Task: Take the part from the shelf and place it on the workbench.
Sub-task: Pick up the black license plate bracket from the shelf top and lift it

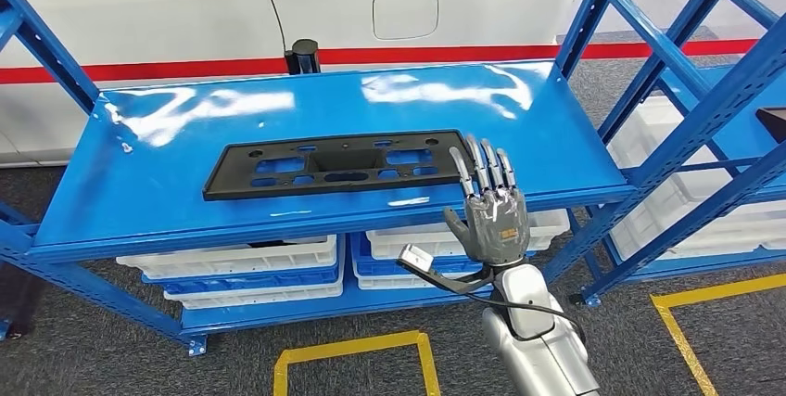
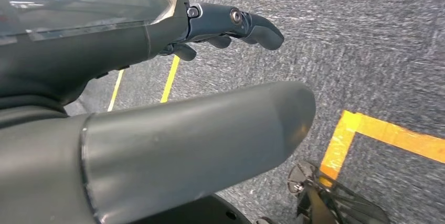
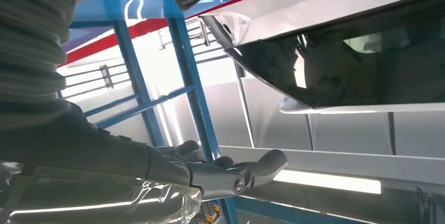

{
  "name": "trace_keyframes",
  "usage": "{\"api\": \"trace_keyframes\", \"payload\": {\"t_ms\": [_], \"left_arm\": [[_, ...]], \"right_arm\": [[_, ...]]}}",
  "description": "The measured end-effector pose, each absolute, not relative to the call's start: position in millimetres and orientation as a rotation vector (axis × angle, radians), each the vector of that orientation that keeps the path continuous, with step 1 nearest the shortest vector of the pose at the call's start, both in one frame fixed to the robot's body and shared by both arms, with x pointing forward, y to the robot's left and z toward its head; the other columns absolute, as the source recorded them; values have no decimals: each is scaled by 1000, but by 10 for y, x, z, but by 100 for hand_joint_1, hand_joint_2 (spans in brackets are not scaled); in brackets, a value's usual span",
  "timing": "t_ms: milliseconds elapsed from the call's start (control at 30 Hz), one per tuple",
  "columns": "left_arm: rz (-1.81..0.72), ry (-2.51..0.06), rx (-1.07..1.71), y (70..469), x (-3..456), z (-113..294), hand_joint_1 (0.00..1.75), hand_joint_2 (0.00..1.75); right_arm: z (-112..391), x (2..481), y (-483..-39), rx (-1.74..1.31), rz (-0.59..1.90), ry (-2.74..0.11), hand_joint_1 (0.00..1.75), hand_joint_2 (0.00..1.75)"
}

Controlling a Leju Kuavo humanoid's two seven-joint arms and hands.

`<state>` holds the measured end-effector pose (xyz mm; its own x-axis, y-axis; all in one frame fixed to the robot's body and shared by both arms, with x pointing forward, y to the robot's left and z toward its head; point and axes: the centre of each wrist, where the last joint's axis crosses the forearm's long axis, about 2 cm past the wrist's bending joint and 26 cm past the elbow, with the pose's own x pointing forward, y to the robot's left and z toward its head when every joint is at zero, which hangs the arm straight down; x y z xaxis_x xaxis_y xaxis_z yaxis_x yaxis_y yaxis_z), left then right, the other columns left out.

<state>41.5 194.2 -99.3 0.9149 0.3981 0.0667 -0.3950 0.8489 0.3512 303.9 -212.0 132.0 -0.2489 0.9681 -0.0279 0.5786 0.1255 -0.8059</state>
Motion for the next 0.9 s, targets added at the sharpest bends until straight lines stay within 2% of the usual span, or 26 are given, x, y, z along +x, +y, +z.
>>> {"api": "trace_keyframes", "payload": {"t_ms": [533,900], "left_arm": [[430,6,370,1950,406,-996,0,0],[432,5,372,1949,403,-995,0,0]], "right_arm": [[1097,3098,-2206,-1403,1027,-1810,0,175],[1116,3215,-2230,-1404,1052,-1812,0,175]]}}
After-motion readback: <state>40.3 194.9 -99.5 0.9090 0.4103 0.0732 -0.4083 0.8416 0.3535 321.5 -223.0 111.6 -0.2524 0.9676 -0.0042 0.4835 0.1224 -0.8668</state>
